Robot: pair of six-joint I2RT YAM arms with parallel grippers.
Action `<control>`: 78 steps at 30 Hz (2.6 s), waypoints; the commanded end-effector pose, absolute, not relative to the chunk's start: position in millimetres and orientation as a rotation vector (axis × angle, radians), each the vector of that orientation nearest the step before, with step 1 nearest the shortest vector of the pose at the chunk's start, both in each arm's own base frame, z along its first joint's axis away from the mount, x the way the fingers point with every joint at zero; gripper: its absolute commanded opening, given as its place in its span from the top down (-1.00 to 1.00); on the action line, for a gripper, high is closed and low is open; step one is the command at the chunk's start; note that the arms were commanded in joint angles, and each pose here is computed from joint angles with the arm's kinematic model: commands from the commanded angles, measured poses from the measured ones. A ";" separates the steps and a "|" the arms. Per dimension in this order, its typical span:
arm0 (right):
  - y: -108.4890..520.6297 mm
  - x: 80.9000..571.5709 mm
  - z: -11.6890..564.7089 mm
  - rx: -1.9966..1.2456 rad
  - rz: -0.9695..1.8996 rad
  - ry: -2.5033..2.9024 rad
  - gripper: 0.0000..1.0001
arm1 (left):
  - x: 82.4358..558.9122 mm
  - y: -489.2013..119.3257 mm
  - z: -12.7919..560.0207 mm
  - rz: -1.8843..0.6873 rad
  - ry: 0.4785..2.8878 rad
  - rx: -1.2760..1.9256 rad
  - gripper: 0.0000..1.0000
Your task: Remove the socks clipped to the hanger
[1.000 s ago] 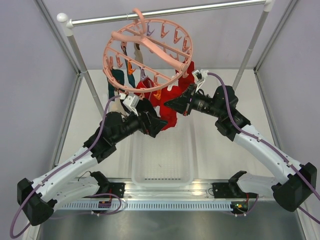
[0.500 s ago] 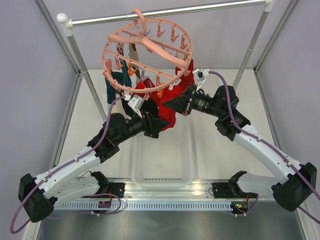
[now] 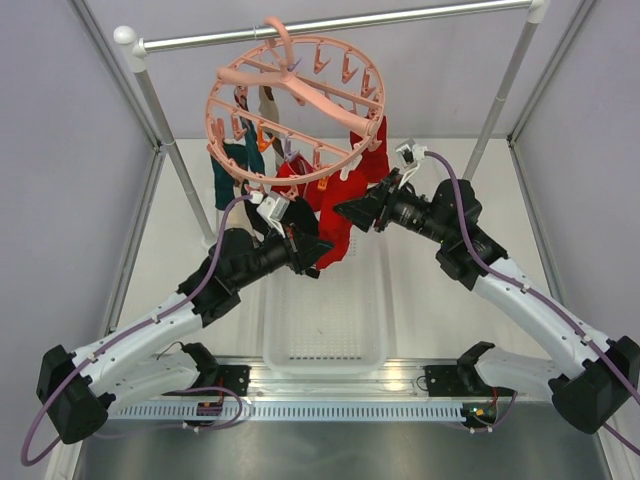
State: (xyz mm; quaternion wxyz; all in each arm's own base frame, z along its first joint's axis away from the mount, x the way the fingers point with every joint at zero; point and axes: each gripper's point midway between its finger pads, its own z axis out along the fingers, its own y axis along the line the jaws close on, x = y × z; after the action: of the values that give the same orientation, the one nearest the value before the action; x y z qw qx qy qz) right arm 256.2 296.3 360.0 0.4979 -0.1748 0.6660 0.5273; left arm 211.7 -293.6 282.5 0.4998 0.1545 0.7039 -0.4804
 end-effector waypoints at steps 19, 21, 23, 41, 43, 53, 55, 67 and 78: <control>259.8 295.7 412.1 -0.319 0.941 1.398 -0.35 | 215.8 -292.2 274.5 -1.154 1.729 0.318 0.95; 266.2 300.1 411.9 -0.329 0.952 1.399 -0.36 | 215.9 -292.2 274.8 -1.153 1.728 0.319 0.95; 268.6 303.9 415.9 -0.324 0.959 1.387 -0.38 | 215.3 -292.3 273.3 -1.151 1.732 0.322 0.95; 279.2 307.2 440.9 -0.313 1.035 1.285 -0.42 | 212.8 -289.5 270.9 -1.145 1.748 0.327 0.95; 280.4 308.6 443.8 -0.308 1.041 1.279 -0.42 | 212.7 -289.4 270.1 -1.143 1.751 0.327 0.95; 278.5 310.0 448.2 -0.273 1.053 1.265 0.36 | 211.6 -285.7 267.9 -1.133 1.759 0.318 0.95; 278.6 309.4 447.7 -0.271 1.057 1.269 0.63 | 211.5 -285.3 266.0 -1.130 1.765 0.317 0.95; 274.5 311.0 448.1 -0.253 1.035 1.288 0.95 | 203.2 -275.6 238.6 -1.092 1.859 0.318 0.95; 277.1 313.3 444.1 -0.259 1.014 1.316 0.98 | 192.1 -277.6 224.9 -1.121 1.908 0.362 0.66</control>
State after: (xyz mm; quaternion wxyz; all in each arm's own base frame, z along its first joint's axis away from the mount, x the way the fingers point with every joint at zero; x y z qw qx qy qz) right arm 318.9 279.7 415.1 0.6446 -0.1109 0.6090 0.4486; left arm 199.5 -272.3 219.6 0.4469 0.1406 0.7716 -0.4302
